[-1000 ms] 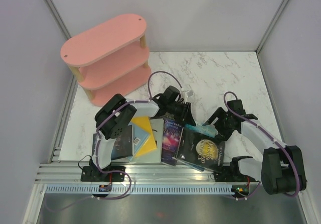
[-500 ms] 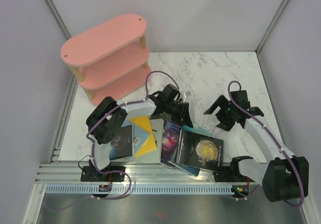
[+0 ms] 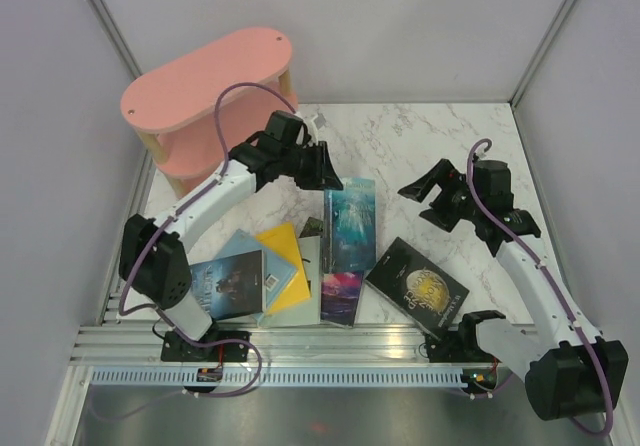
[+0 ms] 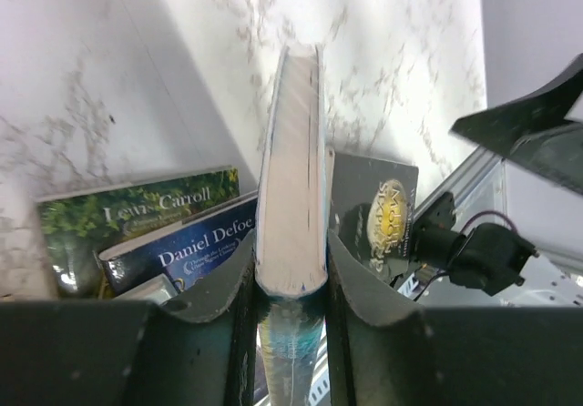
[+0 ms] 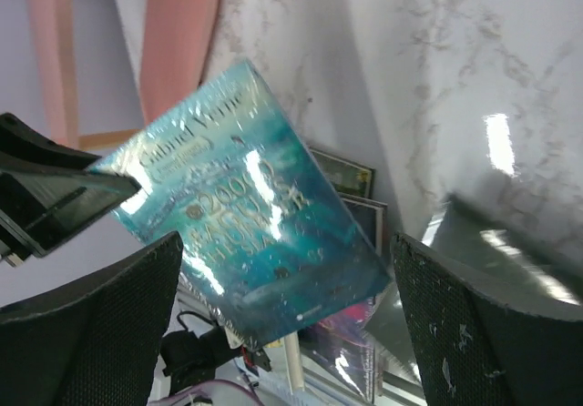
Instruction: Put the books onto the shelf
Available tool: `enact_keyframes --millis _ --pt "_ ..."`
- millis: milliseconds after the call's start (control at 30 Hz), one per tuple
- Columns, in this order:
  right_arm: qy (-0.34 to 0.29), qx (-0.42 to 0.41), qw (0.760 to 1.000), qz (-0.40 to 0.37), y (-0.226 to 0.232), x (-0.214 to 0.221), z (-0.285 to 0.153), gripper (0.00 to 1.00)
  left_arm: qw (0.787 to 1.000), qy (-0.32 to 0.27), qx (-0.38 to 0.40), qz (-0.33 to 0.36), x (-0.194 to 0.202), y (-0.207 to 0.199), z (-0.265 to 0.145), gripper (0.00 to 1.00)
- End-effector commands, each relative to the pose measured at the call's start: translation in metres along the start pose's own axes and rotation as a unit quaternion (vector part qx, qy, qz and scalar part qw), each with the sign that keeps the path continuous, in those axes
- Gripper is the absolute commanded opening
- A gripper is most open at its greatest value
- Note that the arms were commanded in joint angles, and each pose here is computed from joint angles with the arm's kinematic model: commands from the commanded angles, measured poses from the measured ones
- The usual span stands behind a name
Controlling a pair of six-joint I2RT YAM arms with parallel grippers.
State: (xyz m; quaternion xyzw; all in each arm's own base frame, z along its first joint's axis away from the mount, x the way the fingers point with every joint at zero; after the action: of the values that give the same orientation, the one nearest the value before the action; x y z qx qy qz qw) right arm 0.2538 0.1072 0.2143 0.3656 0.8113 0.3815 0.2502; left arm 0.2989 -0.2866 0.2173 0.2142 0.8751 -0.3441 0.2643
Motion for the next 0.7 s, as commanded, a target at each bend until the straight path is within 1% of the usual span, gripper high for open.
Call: enact_keyframes --millis 0,33,67,200,400,467,500,533,567,633,667 --pt "0.055 -0.110 0.992 -0.011 0.031 0.020 -0.005 0.98 0.993 -0.105 0.036 0.047 -0.056 -0.034 -0.074 0.02" --pt "0.060 -0.126 0.990 -0.015 0.035 0.023 -0.004 0.98 0.992 -0.116 0.040 0.041 -0.061 -0.037 -0.083 0.02" --pt "0.067 -0.130 0.989 -0.015 0.035 0.028 -0.003 0.98 0.990 -0.134 0.039 0.035 -0.067 -0.034 -0.098 0.02" --pt "0.096 -0.138 0.986 -0.014 0.033 0.049 0.002 0.98 0.983 -0.169 0.067 0.023 -0.082 -0.042 -0.134 0.02" --pt "0.113 -0.178 0.977 -0.017 0.047 0.061 0.000 0.98 0.970 -0.210 0.123 0.012 -0.092 -0.058 -0.174 0.02" --pt "0.123 -0.196 0.973 -0.012 0.055 0.065 -0.002 0.98 0.961 -0.236 0.145 0.008 -0.097 -0.065 -0.190 0.02" --pt "0.123 -0.209 0.970 -0.016 0.060 0.065 -0.002 0.98 0.959 -0.232 0.161 0.001 -0.094 -0.065 -0.191 0.02" --pt "0.122 -0.219 0.968 -0.017 0.065 0.065 -0.003 0.98 0.955 -0.239 0.176 -0.013 -0.094 -0.070 -0.200 0.02" --pt "0.122 -0.223 0.967 -0.013 0.068 0.066 -0.004 0.98 0.949 -0.257 0.182 -0.010 -0.099 -0.068 -0.207 0.02" --pt "0.124 -0.232 0.965 -0.014 0.074 0.068 -0.004 0.98 0.944 -0.254 0.206 -0.037 -0.096 -0.068 -0.210 0.02" --pt "0.127 -0.234 0.964 -0.011 0.076 0.069 -0.004 0.98 0.937 -0.272 0.218 -0.024 -0.099 -0.070 -0.220 0.02"
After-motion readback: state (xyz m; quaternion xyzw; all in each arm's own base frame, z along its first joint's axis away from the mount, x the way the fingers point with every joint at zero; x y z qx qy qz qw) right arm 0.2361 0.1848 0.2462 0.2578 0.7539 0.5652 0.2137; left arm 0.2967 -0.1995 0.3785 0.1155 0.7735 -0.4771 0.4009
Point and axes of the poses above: each gripper's point midway between its finger pads, its own z axis out along the fingers, its own y axis along the line the jaws close on, x = y × z, the point moved 4 cm from there along -z, back along the fingers, and after that the axes turned 15 degrees about z, right-handed, at the moved point
